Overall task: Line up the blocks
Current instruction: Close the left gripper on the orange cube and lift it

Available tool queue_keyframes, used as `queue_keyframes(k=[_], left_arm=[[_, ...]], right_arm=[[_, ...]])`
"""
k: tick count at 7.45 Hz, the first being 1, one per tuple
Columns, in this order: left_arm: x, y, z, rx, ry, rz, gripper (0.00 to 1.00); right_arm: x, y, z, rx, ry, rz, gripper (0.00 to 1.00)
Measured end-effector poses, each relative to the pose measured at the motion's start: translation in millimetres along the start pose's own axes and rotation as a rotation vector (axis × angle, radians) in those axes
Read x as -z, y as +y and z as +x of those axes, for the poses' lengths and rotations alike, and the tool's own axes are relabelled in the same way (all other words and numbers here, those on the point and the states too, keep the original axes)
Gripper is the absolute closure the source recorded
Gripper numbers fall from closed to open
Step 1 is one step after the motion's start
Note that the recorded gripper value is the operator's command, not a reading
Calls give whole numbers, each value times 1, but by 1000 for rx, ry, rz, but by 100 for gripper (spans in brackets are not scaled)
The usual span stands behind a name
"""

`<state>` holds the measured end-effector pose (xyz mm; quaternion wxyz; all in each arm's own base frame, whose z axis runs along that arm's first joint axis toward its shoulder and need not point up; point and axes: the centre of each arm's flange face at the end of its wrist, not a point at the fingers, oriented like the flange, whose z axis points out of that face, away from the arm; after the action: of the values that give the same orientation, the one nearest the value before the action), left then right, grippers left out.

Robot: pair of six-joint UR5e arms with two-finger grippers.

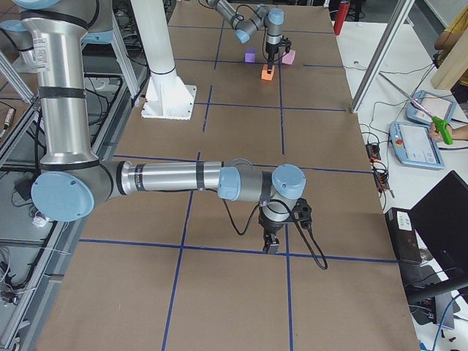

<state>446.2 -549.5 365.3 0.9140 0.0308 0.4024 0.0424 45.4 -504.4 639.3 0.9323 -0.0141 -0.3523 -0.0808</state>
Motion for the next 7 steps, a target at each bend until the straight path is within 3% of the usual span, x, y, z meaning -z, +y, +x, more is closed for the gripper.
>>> queue_keyframes(k=[1, 3, 5, 6, 7], left_arm=[[-4, -1, -2, -1, 2, 4, 15], [-5, -2, -2, 2, 6, 7, 25], [-3, -1, -1, 17, 11, 10, 65], [1, -2, 0, 23, 16, 13, 79], [13, -7, -3, 34, 24, 26, 84]], right_arm=[[0, 0, 0, 0, 0, 0, 0], [0, 0, 0, 0, 0, 0, 0], [0, 0, 0, 0, 0, -1, 0], [0, 0, 0, 0, 0, 0, 0], [0, 0, 0, 0, 0, 0, 0]])
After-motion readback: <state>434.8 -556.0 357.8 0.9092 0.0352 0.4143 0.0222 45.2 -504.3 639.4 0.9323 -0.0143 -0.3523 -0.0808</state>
